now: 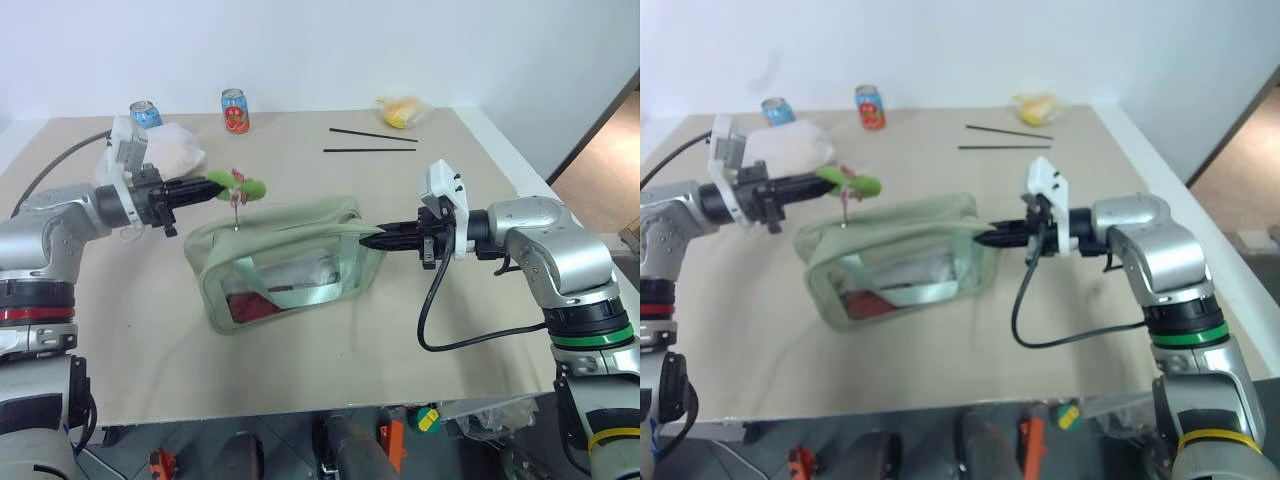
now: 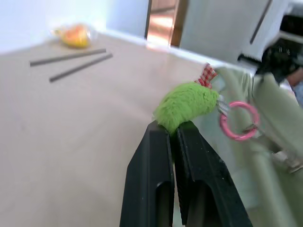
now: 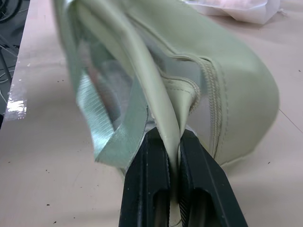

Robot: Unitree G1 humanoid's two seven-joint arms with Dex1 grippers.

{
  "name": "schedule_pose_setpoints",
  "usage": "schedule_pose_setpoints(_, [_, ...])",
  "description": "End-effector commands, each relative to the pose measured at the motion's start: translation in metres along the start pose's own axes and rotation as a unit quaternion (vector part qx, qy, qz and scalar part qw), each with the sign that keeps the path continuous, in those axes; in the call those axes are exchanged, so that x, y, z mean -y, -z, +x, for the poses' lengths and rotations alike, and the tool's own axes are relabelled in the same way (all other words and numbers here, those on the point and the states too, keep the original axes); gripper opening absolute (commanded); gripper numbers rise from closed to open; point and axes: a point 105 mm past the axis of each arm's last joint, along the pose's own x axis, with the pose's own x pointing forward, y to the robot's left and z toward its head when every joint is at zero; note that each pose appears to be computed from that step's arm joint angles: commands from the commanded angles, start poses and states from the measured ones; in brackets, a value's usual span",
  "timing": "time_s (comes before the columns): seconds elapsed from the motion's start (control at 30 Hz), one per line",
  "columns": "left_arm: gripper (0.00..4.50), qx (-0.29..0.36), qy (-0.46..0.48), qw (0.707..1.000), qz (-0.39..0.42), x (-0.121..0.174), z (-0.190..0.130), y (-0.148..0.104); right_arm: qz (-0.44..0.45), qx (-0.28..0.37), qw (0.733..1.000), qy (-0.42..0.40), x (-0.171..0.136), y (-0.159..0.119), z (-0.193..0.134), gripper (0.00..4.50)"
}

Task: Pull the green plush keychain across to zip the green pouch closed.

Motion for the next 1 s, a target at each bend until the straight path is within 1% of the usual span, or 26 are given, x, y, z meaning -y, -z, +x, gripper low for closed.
schedule_pose_setpoints(0.03, [0.05,0.010,0.054,0.997,0.049,0.024,0.003,-0.021,-0.025,0.011,1.000,0.005,0.001,-0.014,-0.004,0.00])
schedule_pose_setpoints(0.17, [0.05,-0.038,0.114,0.990,0.078,0.051,0.006,-0.014,-0.025,0.011,1.000,0.004,0.001,-0.013,-0.004,0.00])
schedule_pose_setpoints(0.23, [0.05,-0.057,0.127,0.985,0.097,0.057,0.005,-0.011,-0.025,0.011,1.000,0.004,0.001,-0.013,-0.004,0.00])
schedule_pose_setpoints(0.37, [0.05,-0.067,0.144,0.981,0.109,0.065,0.005,-0.016,-0.025,0.012,1.000,0.003,0.001,-0.013,-0.003,0.00])
schedule_pose_setpoints(0.4, [0.05,-0.082,0.152,0.978,0.113,0.068,0.003,-0.013,-0.025,0.012,1.000,0.003,0.001,-0.013,-0.002,0.00])
schedule_pose_setpoints(0.5, [0.05,-0.164,0.167,0.958,0.164,0.070,-0.006,0.014,-0.025,0.013,1.000,0.002,0.001,-0.013,-0.002,0.00])
schedule_pose_setpoints(0.53, [0.05,-0.176,0.168,0.953,0.180,0.070,-0.007,0.018,-0.025,0.013,1.000,0.002,0.002,-0.013,-0.002,0.00])
schedule_pose_setpoints(0.57, [0.05,-0.174,0.163,0.952,0.191,0.068,-0.007,0.018,-0.025,0.013,1.000,0.002,0.002,-0.013,-0.001,0.00])
schedule_pose_setpoints(0.6, [0.05,-0.157,0.146,0.956,0.201,0.062,-0.003,0.012,-0.025,0.013,1.000,0.002,0.002,-0.013,-0.001,0.00])
schedule_pose_setpoints(0.63, [0.05,-0.134,0.129,0.960,0.211,0.057,0.002,0.004,-0.025,0.012,1.000,0.002,0.002,-0.013,-0.001,0.00])
schedule_pose_setpoints(0.7, [0.05,-0.072,0.091,0.966,0.231,0.047,0.011,-0.021,-0.025,0.013,1.000,0.000,0.002,-0.013,0.000,0.00])
schedule_pose_setpoints(0.77, [0.05,-0.029,0.085,0.968,0.233,0.048,0.014,-0.037,-0.025,0.013,1.000,0.000,0.001,-0.013,0.000,0.00])
schedule_pose_setpoints(0.83, [0.05,-0.017,0.095,0.966,0.241,0.052,0.015,-0.040,-0.025,0.013,1.000,-0.001,0.001,-0.013,0.000,0.00])
schedule_pose_setpoints(1.0, [0.05,-0.027,0.119,0.962,0.244,0.060,0.011,-0.031,-0.024,0.013,1.000,-0.001,0.001,-0.012,-0.001,0.00])
